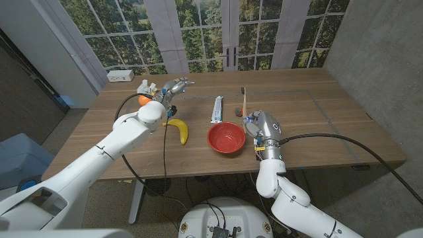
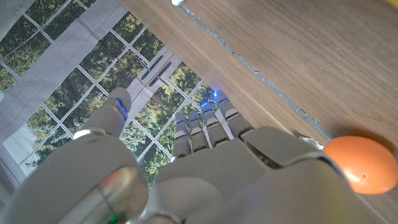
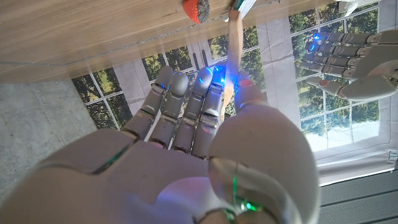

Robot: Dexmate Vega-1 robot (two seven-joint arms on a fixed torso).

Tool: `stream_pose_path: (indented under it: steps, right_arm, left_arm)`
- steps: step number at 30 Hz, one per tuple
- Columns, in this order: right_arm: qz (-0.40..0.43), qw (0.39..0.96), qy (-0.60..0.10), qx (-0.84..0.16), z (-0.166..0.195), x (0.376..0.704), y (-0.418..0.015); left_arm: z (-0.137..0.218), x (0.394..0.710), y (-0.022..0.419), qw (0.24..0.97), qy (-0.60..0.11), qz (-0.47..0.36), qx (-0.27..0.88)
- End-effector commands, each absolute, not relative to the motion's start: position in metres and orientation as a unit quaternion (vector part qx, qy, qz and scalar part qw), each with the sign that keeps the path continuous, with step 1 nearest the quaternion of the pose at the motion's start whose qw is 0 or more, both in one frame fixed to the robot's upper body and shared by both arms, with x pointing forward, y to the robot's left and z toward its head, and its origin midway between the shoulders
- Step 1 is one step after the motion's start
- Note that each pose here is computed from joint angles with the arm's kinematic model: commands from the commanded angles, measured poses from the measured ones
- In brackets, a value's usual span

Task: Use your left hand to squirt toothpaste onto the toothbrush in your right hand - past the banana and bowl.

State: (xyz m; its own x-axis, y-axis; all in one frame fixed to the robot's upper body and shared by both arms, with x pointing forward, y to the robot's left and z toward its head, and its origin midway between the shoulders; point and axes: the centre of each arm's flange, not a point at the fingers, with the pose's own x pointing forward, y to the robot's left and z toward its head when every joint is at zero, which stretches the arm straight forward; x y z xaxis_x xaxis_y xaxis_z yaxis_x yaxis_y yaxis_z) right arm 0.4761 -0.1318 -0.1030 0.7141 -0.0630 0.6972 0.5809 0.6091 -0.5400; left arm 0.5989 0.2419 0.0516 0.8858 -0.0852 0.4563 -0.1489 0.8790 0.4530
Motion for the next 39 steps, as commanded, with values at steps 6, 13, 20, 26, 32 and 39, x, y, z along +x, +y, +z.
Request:
stream_pose_path:
  steps: [6,13,20,26,32,39]
  right_arm:
    - [-0.187,0.832,-0.344,-0.393,-0.107,0.472,-0.143]
    - [-0.183,0.834,-0.351,-0.385,-0.106,0.471,-0.145]
    - [-0.162,0.843,-0.355,-0.37,-0.105,0.469,-0.146]
    - [-0.151,0.846,-0.362,-0.362,-0.104,0.468,-0.148]
    - [-0.145,0.846,-0.368,-0.357,-0.103,0.468,-0.152]
    - [-0.14,0.847,-0.375,-0.351,-0.102,0.469,-0.156]
  left_arm:
    - [0.082,0.594,0.221,0.888,-0.244,0.032,0.389]
    - [0.091,0.595,0.213,0.878,-0.232,0.02,0.417]
    - [0.105,0.598,0.207,0.868,-0.221,0.017,0.444]
    - [0.114,0.602,0.199,0.859,-0.203,0.019,0.47]
    - [0.123,0.606,0.188,0.854,-0.179,0.019,0.488]
    - [0.131,0.608,0.176,0.849,-0.145,0.016,0.508]
